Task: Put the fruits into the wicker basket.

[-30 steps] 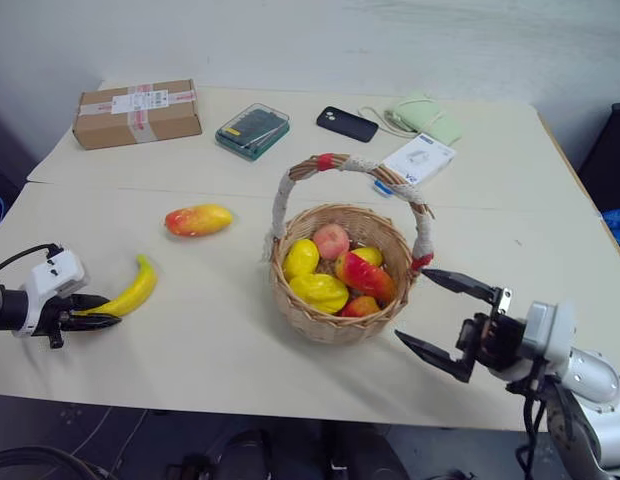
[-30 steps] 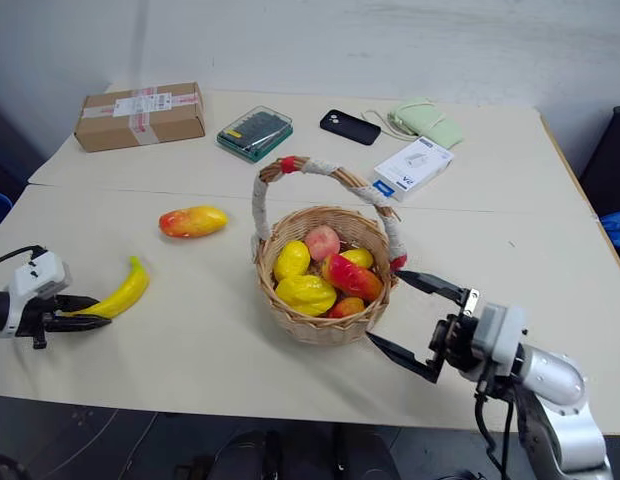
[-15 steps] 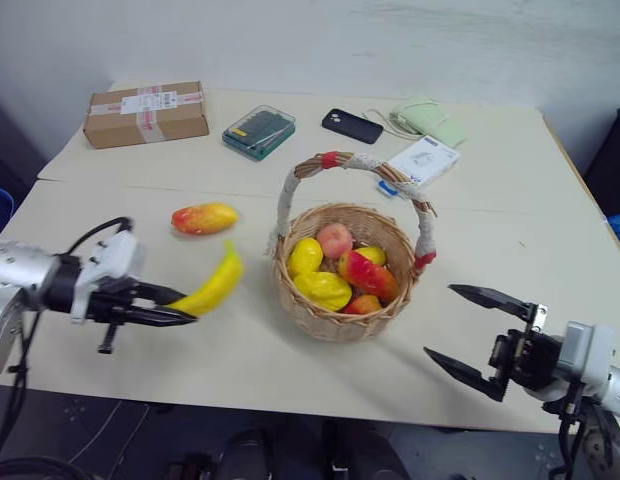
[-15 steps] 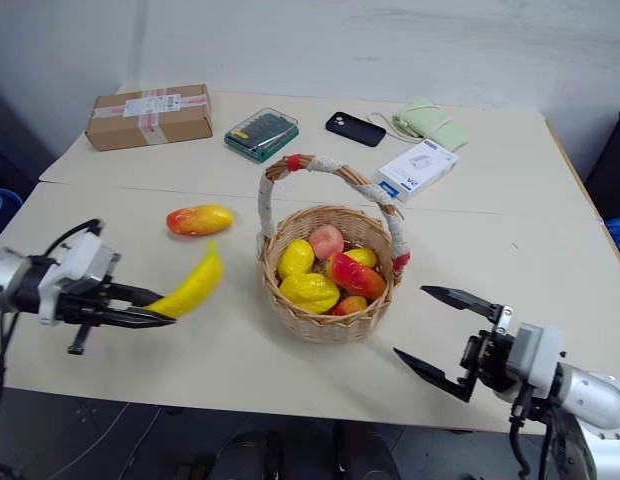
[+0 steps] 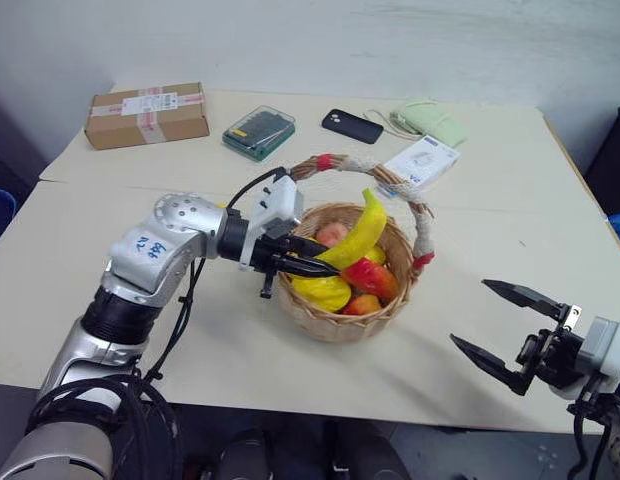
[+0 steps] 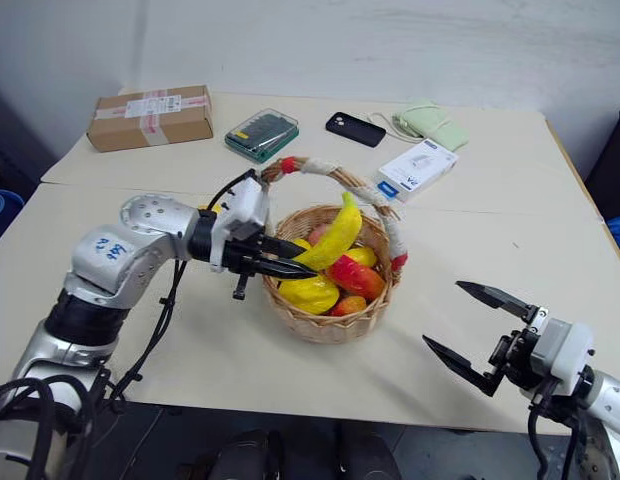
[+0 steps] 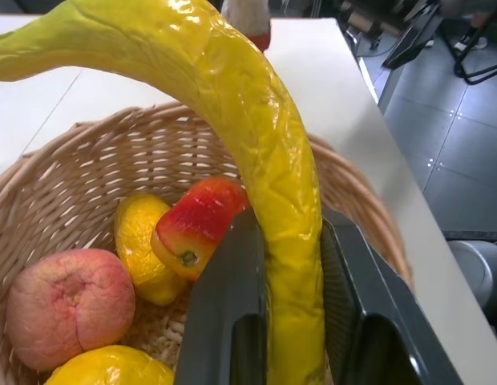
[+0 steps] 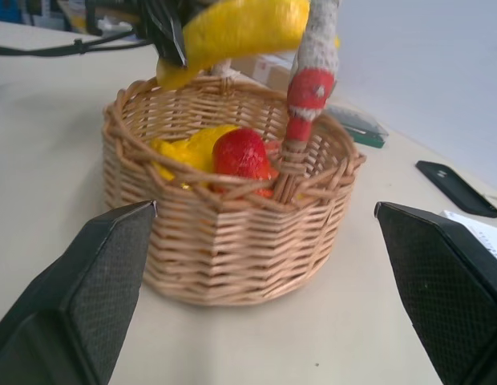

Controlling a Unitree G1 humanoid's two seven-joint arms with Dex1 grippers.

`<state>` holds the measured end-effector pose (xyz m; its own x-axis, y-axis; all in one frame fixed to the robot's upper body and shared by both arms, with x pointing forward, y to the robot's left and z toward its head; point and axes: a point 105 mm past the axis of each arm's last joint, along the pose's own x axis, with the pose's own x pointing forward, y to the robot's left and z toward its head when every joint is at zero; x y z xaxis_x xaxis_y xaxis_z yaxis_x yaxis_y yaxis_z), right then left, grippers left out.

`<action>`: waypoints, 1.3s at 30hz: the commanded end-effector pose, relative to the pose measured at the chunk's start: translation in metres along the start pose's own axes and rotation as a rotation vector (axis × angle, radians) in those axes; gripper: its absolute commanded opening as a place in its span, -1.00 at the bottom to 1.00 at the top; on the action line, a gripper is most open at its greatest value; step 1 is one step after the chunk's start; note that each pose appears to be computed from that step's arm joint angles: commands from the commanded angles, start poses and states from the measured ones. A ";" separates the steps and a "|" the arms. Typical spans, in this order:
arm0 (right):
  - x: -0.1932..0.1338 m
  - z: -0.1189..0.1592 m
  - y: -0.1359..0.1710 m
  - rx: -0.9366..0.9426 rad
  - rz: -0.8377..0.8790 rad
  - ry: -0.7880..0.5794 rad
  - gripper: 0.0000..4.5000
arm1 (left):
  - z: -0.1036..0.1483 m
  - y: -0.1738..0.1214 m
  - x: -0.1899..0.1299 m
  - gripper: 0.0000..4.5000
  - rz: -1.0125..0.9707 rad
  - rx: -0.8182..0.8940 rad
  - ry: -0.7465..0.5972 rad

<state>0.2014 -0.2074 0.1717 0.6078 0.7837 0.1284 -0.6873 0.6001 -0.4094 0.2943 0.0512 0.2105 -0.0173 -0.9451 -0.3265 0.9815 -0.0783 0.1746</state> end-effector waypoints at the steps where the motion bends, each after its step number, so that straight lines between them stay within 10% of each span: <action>1: 0.009 0.014 0.005 -0.022 -0.009 -0.034 1.00 | 0.015 -0.003 -0.006 -0.09 0.007 0.117 -0.071; 4: 0.015 0.019 0.007 0.001 -0.020 -0.058 1.00 | 0.023 -0.010 -0.023 0.30 0.018 0.266 -0.156; 11: 0.034 0.035 0.011 0.023 0.051 -0.128 1.00 | 0.004 -0.020 -0.099 0.30 0.201 0.127 -0.117; 15: 0.055 0.059 0.018 0.052 0.120 -0.219 1.00 | -0.048 -0.017 -0.176 0.30 0.544 -0.024 0.013; 22: 0.074 0.083 0.011 -0.058 0.096 -0.299 1.00 | -0.132 -0.050 -0.306 0.97 1.180 -0.284 0.067; 27: 0.075 0.085 0.010 -0.070 0.085 -0.307 1.00 | -0.139 -0.058 -0.309 0.97 1.189 -0.313 0.068; 39: 0.060 0.074 0.000 -0.098 0.052 -0.259 1.00 | -0.100 0.079 -0.186 0.97 0.669 -0.007 0.388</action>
<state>0.2129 -0.1451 0.2405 0.4477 0.8370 0.3145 -0.6926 0.5471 -0.4701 0.3883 0.2490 0.1995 0.6419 -0.6676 -0.3772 0.7638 0.5130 0.3917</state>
